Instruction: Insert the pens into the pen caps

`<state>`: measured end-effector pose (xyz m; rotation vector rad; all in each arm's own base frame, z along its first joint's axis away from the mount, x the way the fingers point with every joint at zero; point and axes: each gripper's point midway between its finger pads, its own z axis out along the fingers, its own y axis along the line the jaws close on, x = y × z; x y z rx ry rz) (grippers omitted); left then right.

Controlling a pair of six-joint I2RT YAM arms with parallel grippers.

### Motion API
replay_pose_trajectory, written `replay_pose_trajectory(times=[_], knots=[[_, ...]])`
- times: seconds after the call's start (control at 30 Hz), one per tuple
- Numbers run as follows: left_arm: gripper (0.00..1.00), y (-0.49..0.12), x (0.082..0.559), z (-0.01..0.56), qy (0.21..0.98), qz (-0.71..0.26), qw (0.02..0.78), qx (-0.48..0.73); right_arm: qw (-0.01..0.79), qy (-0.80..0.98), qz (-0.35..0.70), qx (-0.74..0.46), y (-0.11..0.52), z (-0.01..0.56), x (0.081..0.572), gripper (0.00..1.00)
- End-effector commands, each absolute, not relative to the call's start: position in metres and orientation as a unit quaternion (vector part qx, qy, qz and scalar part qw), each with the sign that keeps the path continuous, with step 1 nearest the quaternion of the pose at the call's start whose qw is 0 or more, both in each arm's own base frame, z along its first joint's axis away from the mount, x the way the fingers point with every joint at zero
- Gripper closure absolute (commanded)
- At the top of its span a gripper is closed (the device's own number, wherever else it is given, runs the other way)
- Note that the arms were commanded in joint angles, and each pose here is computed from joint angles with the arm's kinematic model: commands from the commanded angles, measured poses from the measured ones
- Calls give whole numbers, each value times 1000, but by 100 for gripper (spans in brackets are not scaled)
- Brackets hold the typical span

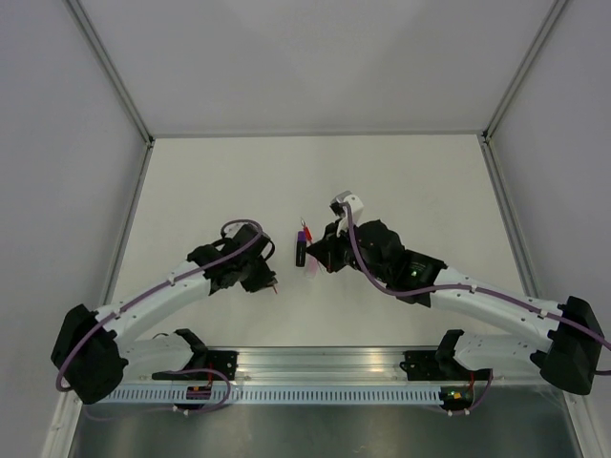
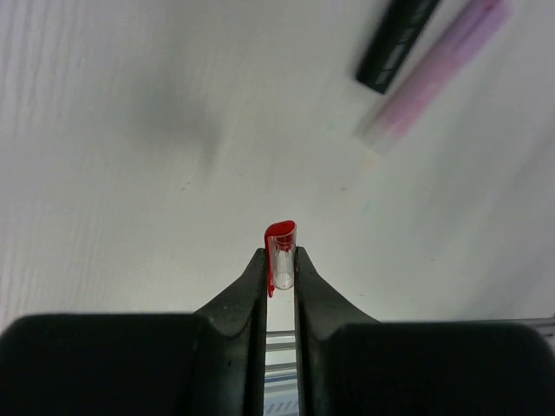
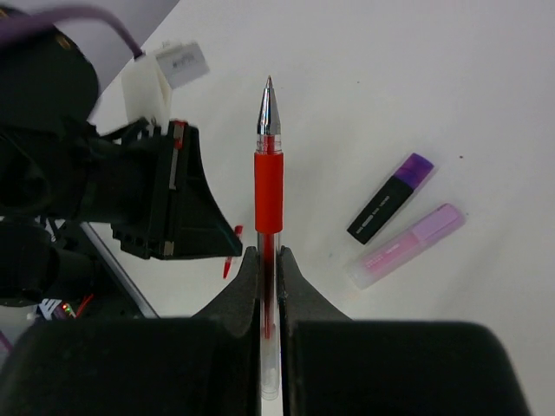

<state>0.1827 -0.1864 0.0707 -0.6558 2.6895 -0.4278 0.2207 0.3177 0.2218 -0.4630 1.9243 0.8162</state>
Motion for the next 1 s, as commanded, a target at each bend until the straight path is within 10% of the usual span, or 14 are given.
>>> replay_pose_trajectory(times=[0.0, 0.37, 0.97], knots=[[98, -196, 214, 142, 915, -208, 262, -226, 466, 760, 394, -225, 339, 237, 207, 100], [98, -198, 239, 265, 813, -336, 457, -133, 423, 720, 471, -283, 362, 244, 177, 100], [98, -195, 232, 293, 781, -380, 469, -158, 411, 729, 476, -271, 367, 236, 177, 100]])
